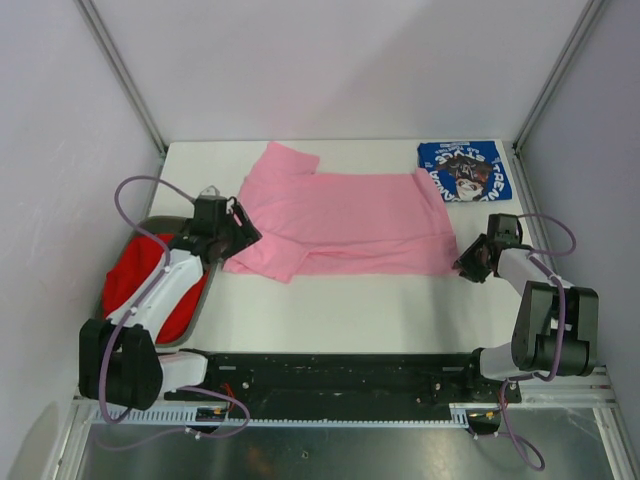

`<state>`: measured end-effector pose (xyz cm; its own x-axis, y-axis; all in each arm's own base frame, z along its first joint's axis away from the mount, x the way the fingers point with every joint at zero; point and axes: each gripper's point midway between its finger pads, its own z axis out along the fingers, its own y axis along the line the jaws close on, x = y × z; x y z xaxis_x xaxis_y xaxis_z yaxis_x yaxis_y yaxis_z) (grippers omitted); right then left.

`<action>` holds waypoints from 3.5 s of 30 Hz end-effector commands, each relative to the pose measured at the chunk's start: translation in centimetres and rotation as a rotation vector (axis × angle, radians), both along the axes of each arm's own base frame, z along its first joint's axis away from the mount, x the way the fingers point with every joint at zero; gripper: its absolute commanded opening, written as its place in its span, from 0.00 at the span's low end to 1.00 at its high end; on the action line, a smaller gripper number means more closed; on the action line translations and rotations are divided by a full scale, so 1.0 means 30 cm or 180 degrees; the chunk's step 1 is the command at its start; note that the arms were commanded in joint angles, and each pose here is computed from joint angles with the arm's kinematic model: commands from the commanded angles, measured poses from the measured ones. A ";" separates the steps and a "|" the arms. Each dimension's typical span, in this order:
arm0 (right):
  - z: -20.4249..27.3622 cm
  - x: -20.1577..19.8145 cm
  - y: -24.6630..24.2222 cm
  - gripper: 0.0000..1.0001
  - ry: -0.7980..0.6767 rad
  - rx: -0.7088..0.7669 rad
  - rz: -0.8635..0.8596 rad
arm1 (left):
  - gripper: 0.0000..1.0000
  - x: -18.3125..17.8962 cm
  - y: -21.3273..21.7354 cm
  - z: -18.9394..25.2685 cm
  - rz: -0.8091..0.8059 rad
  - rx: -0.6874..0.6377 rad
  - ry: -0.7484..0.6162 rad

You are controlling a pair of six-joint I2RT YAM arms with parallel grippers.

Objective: Fold and stack the t-shirts
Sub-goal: Fold the flattened tshirt in 1/3 of the way

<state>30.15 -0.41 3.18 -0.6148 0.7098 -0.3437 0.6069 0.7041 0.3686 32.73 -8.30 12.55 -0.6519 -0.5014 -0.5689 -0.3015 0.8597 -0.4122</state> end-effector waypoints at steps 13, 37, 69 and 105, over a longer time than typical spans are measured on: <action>-0.008 0.015 -0.113 0.00 -0.0068 -0.0246 -0.0205 | 0.58 -0.100 0.095 -0.131 0.0693 0.0056 0.0199; -0.034 -0.003 -0.159 0.00 0.0031 -0.0236 -0.0352 | 0.42 -0.145 0.159 -0.328 0.1170 0.0298 0.0708; -0.067 -0.052 -0.166 0.00 0.0268 -0.0266 -0.0417 | 0.22 -0.058 0.179 -0.341 0.1224 0.0458 0.0577; 0.065 -0.388 -0.163 0.02 0.0823 -0.0054 -0.1309 | 0.00 -0.520 0.294 -0.350 0.2082 0.0159 0.0624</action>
